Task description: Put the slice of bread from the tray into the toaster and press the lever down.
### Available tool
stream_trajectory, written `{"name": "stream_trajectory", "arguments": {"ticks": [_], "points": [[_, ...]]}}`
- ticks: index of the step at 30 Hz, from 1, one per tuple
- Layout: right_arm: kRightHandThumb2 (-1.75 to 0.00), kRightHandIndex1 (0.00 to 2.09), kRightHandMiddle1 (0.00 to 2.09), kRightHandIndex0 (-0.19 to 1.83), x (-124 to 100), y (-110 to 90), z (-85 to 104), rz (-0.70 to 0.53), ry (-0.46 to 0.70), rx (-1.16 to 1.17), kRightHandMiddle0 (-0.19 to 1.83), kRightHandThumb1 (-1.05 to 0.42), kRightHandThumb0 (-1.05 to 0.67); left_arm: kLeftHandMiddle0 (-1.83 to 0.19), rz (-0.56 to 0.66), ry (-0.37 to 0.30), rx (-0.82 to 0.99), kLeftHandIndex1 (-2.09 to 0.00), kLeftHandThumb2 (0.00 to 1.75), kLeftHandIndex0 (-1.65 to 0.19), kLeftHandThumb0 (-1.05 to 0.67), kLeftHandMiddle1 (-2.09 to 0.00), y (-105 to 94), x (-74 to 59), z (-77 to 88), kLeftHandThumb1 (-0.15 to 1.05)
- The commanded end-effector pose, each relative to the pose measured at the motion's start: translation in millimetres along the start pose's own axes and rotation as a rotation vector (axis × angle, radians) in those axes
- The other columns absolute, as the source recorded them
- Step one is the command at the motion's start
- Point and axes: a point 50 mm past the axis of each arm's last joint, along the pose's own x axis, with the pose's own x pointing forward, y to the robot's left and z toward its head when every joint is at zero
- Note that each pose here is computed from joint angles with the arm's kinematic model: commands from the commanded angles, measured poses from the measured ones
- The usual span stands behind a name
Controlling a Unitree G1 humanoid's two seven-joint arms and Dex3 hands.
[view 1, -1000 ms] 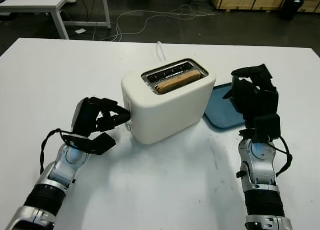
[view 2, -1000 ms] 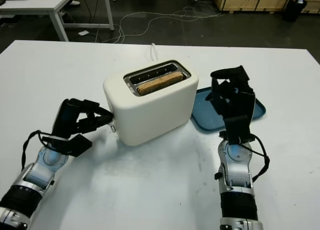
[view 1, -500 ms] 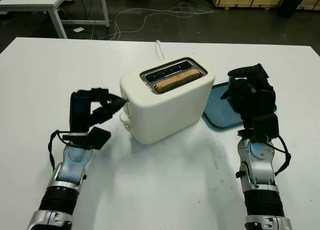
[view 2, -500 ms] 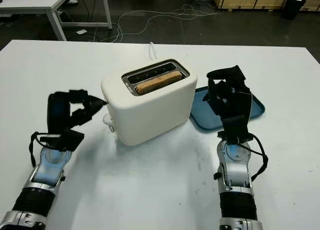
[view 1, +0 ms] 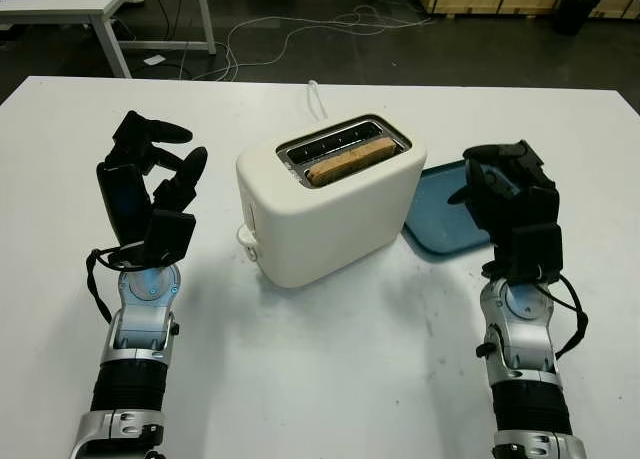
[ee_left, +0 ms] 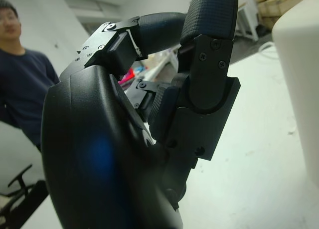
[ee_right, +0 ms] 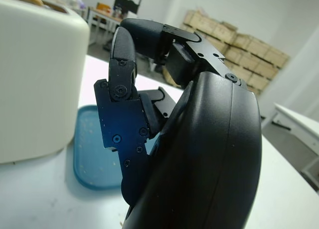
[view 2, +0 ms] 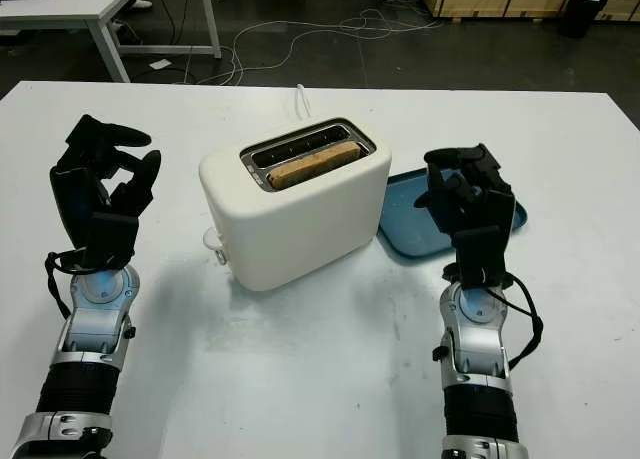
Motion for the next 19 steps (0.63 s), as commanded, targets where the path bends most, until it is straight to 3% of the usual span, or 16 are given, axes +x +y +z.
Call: {"name": "stream_trajectory", "arguments": {"ticks": [1,9,19], "points": [[-0.22,1.18,0.87,0.85,-3.6,0.5,-6.0,-0.021,0.028,0.018,0.78,-0.92,-0.40,-0.86,0.020,0.006,-0.009,-1.61,0.32,-0.65,-0.97,-1.74,-3.9,-0.8,-2.0,0.92],[-0.28,1.09,0.64,0.85,-2.2,9.7,-6.9,-0.058,0.025,0.023,0.86,-0.92,-0.39,-1.02,-0.004,0.082,-0.015,-1.62,0.33,-0.77,-0.98,-1.74,-11.6,-15.7,-14.9,0.92],[-0.30,1.19,0.68,0.81,-1.5,15.0,-3.9,-0.079,0.020,0.034,0.86,-0.92,-0.36,-1.21,-0.079,0.102,-0.040,-1.49,0.32,-1.01,-0.94,-1.64,-21.3,-22.9,-15.3,0.92]]}}
